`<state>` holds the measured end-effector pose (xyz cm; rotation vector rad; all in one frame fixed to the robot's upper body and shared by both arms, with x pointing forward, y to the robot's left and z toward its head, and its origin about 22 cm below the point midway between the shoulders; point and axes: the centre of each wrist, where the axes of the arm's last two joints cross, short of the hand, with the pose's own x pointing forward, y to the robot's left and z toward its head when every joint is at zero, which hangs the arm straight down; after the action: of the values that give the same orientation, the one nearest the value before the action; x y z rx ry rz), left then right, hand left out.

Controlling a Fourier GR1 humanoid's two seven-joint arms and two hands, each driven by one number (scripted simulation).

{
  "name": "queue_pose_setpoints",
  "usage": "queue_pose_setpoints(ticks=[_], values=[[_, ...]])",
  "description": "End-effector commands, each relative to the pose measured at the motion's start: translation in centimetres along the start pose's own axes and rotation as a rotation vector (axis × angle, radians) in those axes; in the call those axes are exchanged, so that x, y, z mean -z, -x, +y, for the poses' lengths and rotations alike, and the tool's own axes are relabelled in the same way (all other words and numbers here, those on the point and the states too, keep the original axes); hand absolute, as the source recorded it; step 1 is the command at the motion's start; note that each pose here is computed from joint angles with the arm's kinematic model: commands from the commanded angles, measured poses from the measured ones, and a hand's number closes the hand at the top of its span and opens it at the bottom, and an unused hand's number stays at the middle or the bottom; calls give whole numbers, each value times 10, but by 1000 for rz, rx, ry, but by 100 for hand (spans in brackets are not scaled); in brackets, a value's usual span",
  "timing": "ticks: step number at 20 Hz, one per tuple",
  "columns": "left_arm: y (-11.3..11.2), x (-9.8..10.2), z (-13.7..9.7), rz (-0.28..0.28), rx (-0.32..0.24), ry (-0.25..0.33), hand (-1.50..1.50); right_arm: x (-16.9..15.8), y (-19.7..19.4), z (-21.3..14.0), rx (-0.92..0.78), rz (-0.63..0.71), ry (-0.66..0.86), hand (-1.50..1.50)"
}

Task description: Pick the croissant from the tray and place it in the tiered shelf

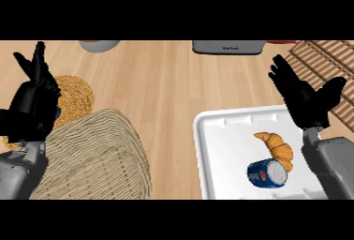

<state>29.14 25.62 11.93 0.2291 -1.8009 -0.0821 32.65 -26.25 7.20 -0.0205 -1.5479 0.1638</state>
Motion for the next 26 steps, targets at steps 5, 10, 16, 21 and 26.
queue_pose_setpoints(ticks=[5,10,16,21,26], values=[[83,-64,46,355,55,-38,0,-1,-6,28,-96,-278,90,150],[93,-67,56,469,47,-46,0,-31,50,-29,-467,-136,618,150],[107,-81,67,478,35,-24,0,-65,77,65,-385,-125,508,-150],[98,-71,71,455,42,-26,0,-87,99,31,-675,1,589,-150],[98,-73,82,471,56,-37,0,-96,94,4,-852,196,531,-150]])
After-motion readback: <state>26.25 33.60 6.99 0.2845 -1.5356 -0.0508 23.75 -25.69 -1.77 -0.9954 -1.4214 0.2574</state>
